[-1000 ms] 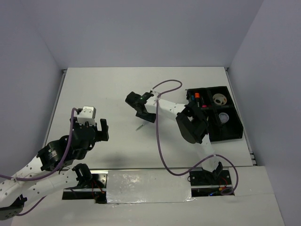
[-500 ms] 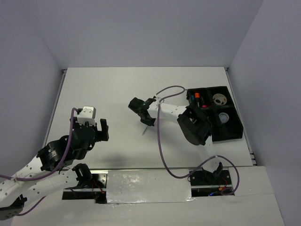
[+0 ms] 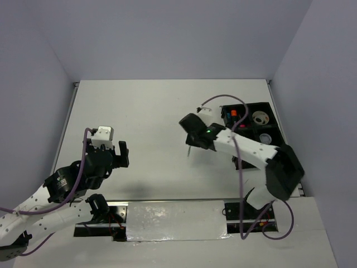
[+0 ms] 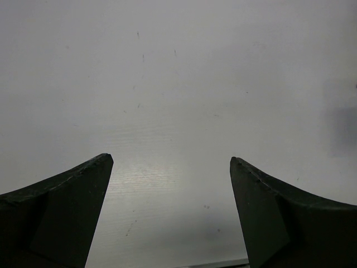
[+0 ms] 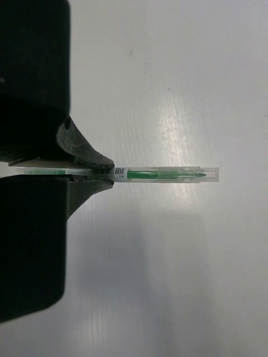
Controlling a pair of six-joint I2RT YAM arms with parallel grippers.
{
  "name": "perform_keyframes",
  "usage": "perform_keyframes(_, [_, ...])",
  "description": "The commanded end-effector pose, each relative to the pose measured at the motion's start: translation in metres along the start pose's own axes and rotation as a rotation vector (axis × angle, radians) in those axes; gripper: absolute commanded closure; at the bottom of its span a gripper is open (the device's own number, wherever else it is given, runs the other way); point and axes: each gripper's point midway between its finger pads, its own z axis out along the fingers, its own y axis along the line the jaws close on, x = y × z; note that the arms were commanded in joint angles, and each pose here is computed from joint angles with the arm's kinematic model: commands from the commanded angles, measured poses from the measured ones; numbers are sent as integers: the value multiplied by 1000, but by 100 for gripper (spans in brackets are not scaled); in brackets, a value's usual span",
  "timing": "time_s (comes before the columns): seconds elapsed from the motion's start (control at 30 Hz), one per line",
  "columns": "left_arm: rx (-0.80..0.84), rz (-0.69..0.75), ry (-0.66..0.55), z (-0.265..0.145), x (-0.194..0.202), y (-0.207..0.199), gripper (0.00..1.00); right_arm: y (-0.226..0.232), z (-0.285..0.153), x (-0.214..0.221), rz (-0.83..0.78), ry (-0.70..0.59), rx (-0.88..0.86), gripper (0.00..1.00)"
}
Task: Sort the stationery into containers
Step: Pick up the pen from the center of the board, then place the pen in the storage box.
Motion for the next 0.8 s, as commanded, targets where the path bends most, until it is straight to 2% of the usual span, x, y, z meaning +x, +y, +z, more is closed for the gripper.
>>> perform_keyframes(0.0, [21, -23, -36, -1, -11, -4, 1, -43, -30, -56, -146, -150, -22, 100])
perform_keyframes(0.07, [25, -21, -36, -1, -11, -5, 1, -86, -29, -62, -196, -150, 49, 98])
perform_keyframes(0.1, [25, -19, -33, 0, -10, -5, 1, -119, -31, -77, -157, -161, 83, 97])
perform_keyframes(0.2, [26, -12, -29, 0, -9, -6, 1, -176, -44, -99, -155, -176, 171, 95])
perform_keyframes(0.33, [30, -6, -23, 1, -9, -8, 1, -221, -62, -119, -234, -273, 313, 95])
perform_keyframes(0.47, [30, -3, -20, 2, -8, -9, 1, -235, -63, -125, -140, -295, 256, 90])
perform_keyframes(0.77, [31, -2, -21, 2, -8, -8, 1, -255, -24, -103, -81, -155, 303, 87])
